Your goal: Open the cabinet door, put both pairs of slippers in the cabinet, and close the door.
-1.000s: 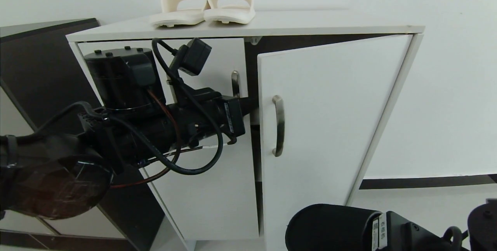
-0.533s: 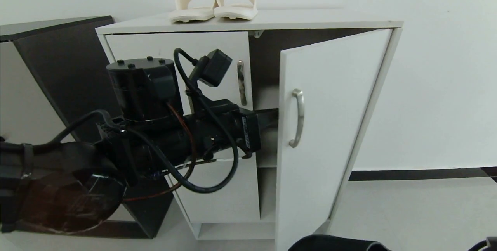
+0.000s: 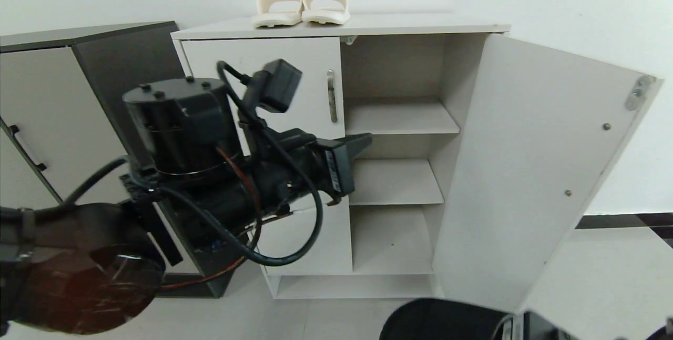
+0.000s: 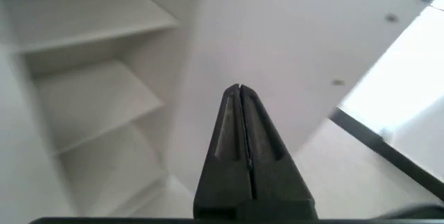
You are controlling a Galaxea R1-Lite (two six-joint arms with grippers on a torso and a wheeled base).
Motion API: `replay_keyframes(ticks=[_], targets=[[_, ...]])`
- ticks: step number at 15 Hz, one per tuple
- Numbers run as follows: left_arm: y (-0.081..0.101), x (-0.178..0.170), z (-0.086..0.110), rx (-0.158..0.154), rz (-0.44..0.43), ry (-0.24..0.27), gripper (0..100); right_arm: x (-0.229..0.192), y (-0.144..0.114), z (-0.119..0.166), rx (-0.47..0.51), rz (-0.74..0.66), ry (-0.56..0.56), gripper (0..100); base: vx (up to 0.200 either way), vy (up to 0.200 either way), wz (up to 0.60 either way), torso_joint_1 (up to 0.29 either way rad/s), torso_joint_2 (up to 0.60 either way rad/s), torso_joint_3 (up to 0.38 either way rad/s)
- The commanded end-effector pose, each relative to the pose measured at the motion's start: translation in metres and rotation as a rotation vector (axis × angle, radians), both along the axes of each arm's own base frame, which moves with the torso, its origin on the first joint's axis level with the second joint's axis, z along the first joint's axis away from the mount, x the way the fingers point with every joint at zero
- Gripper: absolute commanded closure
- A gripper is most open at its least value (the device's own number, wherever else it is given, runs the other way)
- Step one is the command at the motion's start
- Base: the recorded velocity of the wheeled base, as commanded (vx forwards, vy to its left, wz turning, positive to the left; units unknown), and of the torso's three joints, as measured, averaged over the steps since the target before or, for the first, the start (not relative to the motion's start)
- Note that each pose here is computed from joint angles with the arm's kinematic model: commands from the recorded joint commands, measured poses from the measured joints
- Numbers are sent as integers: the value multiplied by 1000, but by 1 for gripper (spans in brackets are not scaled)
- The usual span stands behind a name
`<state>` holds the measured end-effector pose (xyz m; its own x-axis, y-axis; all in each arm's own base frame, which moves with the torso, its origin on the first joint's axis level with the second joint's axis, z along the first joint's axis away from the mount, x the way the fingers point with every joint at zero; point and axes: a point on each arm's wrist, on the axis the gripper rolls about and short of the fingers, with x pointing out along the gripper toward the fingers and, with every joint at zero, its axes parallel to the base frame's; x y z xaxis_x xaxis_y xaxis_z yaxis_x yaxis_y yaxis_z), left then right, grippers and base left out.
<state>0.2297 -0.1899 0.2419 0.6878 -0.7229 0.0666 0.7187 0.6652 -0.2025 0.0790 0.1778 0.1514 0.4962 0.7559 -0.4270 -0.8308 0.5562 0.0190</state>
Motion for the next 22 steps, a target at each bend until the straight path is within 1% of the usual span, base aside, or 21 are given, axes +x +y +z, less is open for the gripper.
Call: replay_keyframes(ticks=[1,2,3,4,5,6,7,9,10,11,12,13,14,15,16,17,18,19,20,21,22], targets=[[57,-28,19,-30,199,-54,100,33,16,2,-4,-220,-7,100,0,0,0,0,0,0],[81,-46,11,39,319,-50,100,47,19,2,-5,-308,-29,100,0,0,0,0,0,0],[105,-62,-9,118,471,5,100,63,21,1,-4,-392,-44,100,0,0,0,0,0,0],[125,-85,-27,151,599,47,100,73,19,-2,-4,-451,-56,100,0,0,0,0,0,0],[138,-98,-40,172,692,70,100,78,17,-5,-6,-476,-58,100,0,0,0,0,0,0],[169,-121,-57,240,882,104,100,83,15,-6,-9,-500,-60,100,0,0,0,0,0,0],[190,-150,-82,295,1047,180,100,83,13,-7,-11,-504,-59,100,0,0,0,0,0,0],[199,-195,-123,283,1192,197,100,84,14,-7,-14,-503,-60,100,0,0,0,0,0,0],[200,-206,-134,276,1246,201,100,84,14,-8,-17,-503,-59,100,0,0,0,0,0,0],[199,-223,-143,255,1313,185,100,85,15,-10,-25,-503,-54,100,0,0,0,0,0,0],[193,-243,-157,247,1247,121,100,84,14,-12,-30,-502,-51,100,0,0,0,0,0,0],[190,-247,-162,250,1107,92,100,84,15,-11,-27,-500,-53,100,0,0,0,0,0,0],[189,-246,-161,186,1058,82,100,83,14,-11,-28,-498,-53,100,0,0,0,0,0,0],[188,-245,-161,176,1011,78,100,83,15,-11,-29,-495,-54,100,0,0,0,0,0,0],[186,-245,-161,196,903,66,100,83,15,-11,-29,-494,-56,100,0,0,0,0,0,0],[187,-245,-161,199,870,65,100,83,15,-11,-29,-494,-56,100,0,0,0,0,0,0],[190,-248,-162,190,701,29,100,82,15,-10,-23,-494,-58,100,0,0,0,0,0,0],[189,-250,-162,188,743,2,100,82,15,-9,-20,-494,-60,100,0,0,0,0,0,0],[189,-253,-163,195,762,-51,100,82,14,-10,-20,-494,-60,100,0,0,0,0,0,0],[190,-252,-164,244,816,-47,100,82,15,-9,-16,-494,-62,100,0,0,0,0,0,0],[191,-252,-167,268,856,-27,100,83,16,-10,-17,-492,-63,100,0,0,0,0,0,0]])
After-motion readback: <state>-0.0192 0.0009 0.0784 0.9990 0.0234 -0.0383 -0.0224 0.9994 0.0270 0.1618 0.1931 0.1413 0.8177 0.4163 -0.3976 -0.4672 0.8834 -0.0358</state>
